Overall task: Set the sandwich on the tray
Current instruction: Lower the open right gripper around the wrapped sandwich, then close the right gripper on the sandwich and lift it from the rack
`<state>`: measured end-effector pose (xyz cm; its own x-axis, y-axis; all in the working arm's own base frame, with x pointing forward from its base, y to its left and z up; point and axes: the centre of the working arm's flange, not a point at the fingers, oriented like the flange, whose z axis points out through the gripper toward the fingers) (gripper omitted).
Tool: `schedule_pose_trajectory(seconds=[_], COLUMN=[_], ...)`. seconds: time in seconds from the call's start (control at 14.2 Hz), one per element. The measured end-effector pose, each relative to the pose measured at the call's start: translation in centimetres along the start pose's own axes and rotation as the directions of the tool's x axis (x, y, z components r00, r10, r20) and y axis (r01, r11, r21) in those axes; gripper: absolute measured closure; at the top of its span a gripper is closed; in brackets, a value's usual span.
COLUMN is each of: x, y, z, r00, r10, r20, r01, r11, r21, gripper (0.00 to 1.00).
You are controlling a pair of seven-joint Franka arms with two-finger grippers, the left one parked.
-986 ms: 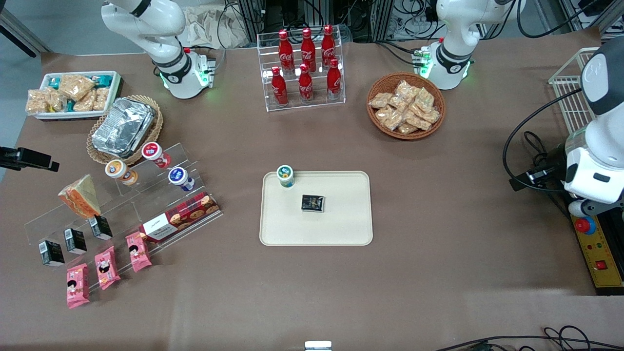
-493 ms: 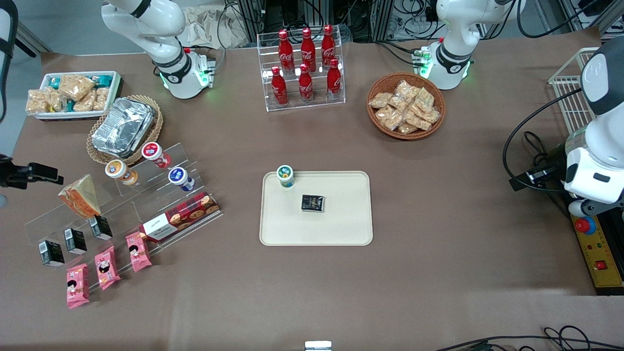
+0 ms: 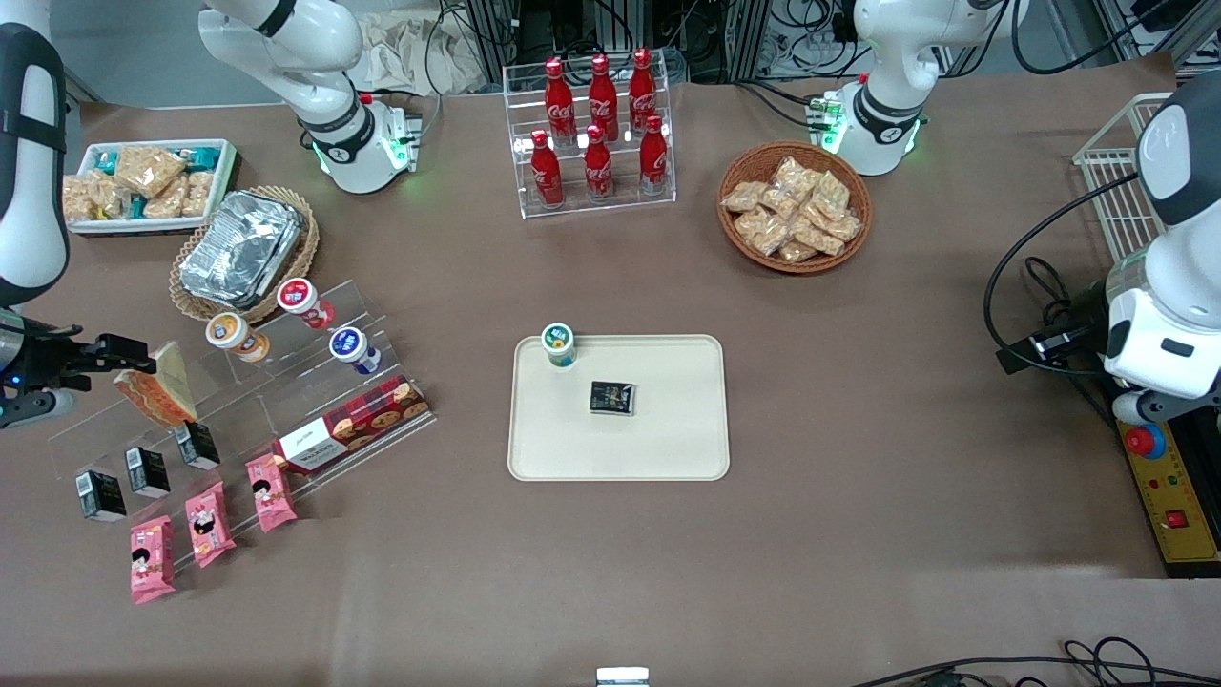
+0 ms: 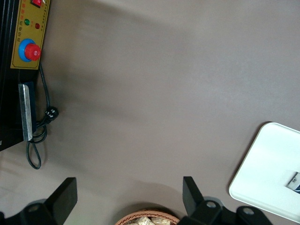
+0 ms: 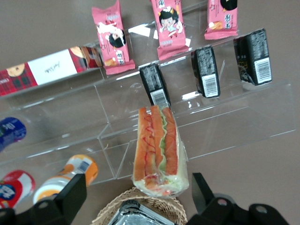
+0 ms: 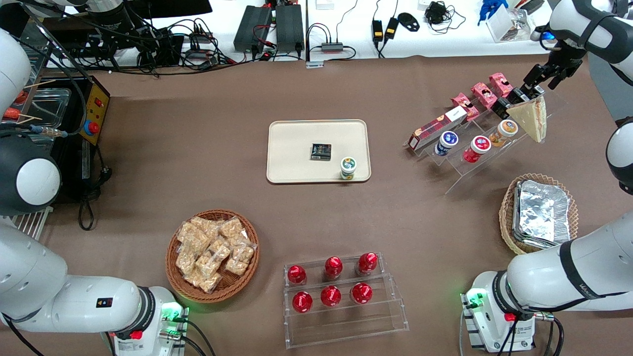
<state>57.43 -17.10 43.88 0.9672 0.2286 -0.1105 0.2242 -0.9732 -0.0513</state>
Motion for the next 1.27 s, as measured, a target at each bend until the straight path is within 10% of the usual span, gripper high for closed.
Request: schedule_pose_trajectory(seconds=[0.77,1.27], x=[-0.2,-0.6], y=[0.3,1.7], z=[5.5,6.8], r00=[0.998,0.997], r10=[-0.051,-0.066], r20=[0.024,0.036], r01=[0.051,0.066], r11=[0.999,0.998], r21=[0.009,0.013], gripper=[0.01,0.20])
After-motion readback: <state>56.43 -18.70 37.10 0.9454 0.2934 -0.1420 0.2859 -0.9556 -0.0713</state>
